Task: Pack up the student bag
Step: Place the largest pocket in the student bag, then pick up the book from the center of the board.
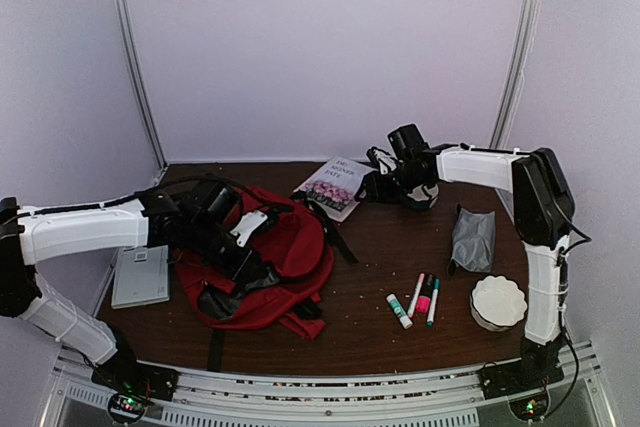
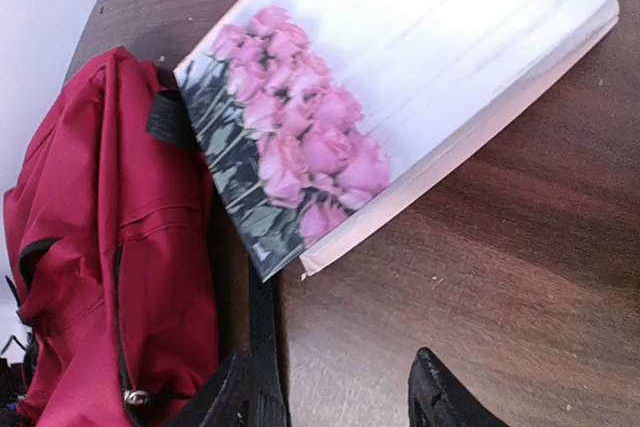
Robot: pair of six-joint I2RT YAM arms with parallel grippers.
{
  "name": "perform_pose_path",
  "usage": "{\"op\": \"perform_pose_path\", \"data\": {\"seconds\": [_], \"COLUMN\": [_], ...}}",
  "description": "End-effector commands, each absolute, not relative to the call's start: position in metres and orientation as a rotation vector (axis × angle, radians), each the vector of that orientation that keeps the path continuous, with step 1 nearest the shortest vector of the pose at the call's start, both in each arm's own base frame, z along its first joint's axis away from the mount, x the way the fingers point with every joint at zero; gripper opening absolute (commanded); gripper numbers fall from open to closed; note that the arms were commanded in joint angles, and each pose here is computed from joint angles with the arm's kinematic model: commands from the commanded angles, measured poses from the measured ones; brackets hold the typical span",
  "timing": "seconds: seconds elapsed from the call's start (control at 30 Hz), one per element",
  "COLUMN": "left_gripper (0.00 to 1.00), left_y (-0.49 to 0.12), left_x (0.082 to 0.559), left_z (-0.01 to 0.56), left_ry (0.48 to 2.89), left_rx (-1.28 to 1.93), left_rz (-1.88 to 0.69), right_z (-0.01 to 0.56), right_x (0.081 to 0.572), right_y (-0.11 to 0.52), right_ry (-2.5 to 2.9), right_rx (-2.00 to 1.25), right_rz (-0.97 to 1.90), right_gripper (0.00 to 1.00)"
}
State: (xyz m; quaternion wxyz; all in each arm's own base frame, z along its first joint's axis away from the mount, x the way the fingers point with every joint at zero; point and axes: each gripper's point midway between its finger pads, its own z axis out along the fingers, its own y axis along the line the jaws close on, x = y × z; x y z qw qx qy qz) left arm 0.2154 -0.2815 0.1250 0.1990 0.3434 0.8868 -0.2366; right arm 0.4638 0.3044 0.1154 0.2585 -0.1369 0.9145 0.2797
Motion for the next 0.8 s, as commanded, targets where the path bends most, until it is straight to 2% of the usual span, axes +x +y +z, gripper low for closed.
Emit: {"op": "perform_pose_path", "data": {"seconds": [0.0,0.07,0.13,0.17,0.27,0.37,0.5,0.77], "left_gripper": [0.0,0.11,0.3,0.36,0.47,0.51,0.56,0.58], "left_y": [-0.304,-0.31,-0.312,-0.306,-0.292,-0.3,-0.321,-0.328], "left_x": [0.22,0.206,0.183,0.177,0.175,0.191,0.239,0.35], "left_z": [0.146,0.147,0.143,0.138,0.134,0.164,0.214,0.231], "left_ry": [2.398,2.405,2.452,2.495,2.542,2.411,2.224,2.178], "left_rx": [0.994,1.072,1.213,1.274,1.363,1.383,1.278,0.943], "left_rz": [-0.76,-0.853,-0.954,-0.92,-0.8,-0.764,-0.695,-0.529], "right_z": [0.108,0.102,0.097,0.095,0.091,0.086,0.077,0.066], "right_x": [0.483,0.491,0.494,0.497,0.501,0.504,0.508,0.509], "right_y": [0.32,0.326,0.336,0.339,0.345,0.348,0.349,0.353], "right_ry": [2.522,2.517,2.517,2.511,2.499,2.5,2.503,2.51], "right_rx": [-0.153,-0.091,-0.011,0.015,0.052,0.097,0.144,0.202], "right_rz": [1.03,1.131,1.263,1.294,1.331,1.356,1.369,1.409], "right_gripper": [0.52,0.53,0.54,0.54,0.54,0.53,0.52,0.44]}}
